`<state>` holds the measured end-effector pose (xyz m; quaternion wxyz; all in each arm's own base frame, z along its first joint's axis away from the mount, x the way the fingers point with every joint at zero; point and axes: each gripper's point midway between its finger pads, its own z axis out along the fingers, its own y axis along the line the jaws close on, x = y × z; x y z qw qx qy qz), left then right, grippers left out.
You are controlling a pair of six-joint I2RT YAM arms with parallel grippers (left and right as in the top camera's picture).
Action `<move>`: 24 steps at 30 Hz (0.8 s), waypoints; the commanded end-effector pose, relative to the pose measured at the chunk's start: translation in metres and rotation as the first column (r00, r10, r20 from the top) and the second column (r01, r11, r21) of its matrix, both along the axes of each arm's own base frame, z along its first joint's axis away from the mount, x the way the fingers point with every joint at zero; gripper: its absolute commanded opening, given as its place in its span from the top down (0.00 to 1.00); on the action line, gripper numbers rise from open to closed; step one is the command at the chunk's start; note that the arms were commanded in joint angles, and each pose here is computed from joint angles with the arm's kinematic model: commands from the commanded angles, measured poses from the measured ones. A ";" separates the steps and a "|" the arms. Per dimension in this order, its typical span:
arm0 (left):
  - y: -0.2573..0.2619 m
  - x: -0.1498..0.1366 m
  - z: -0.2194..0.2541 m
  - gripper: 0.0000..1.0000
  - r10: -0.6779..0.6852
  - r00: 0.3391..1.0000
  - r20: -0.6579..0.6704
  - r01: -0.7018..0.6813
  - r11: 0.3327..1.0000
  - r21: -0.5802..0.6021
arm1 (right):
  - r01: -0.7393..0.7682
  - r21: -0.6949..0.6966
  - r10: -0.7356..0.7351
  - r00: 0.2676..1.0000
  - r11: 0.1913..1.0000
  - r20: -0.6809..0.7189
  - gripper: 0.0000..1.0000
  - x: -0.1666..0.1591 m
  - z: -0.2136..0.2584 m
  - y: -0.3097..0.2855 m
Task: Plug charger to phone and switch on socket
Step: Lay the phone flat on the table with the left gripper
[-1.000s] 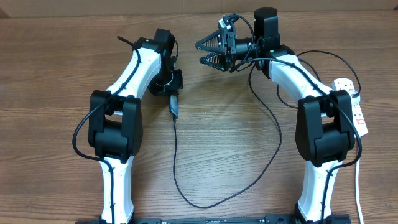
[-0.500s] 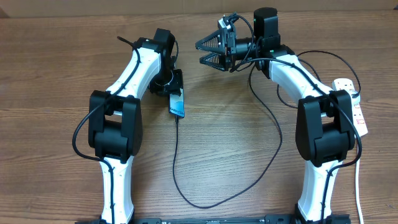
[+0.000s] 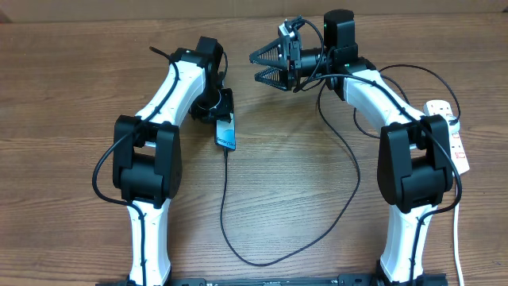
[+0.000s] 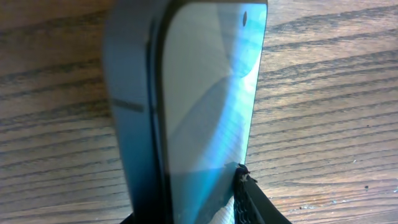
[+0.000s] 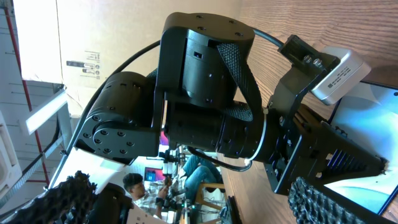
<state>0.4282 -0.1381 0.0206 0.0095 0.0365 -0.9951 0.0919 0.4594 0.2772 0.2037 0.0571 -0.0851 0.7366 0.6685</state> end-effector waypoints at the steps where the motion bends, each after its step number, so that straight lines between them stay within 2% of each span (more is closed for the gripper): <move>1: -0.002 -0.001 0.001 0.73 -0.010 1.000 0.004 0.010 1.000 0.009 | -0.014 0.017 0.013 0.998 1.000 0.063 0.00 -0.003 0.023 0.001; 4: -0.002 -0.002 0.001 0.72 -0.010 1.000 0.001 0.010 1.000 0.010 | -0.014 0.017 0.013 0.998 1.000 0.063 0.00 -0.003 0.023 0.001; 10: -0.002 -0.002 0.001 0.65 -0.010 1.000 0.001 0.010 1.000 0.010 | -0.014 0.017 0.013 0.998 1.000 0.063 0.00 -0.003 0.023 0.001; 24: -0.002 -0.001 0.001 0.65 -0.010 1.000 0.002 0.010 1.000 0.010 | -0.014 0.017 0.013 0.998 1.000 0.063 0.00 -0.003 0.023 0.001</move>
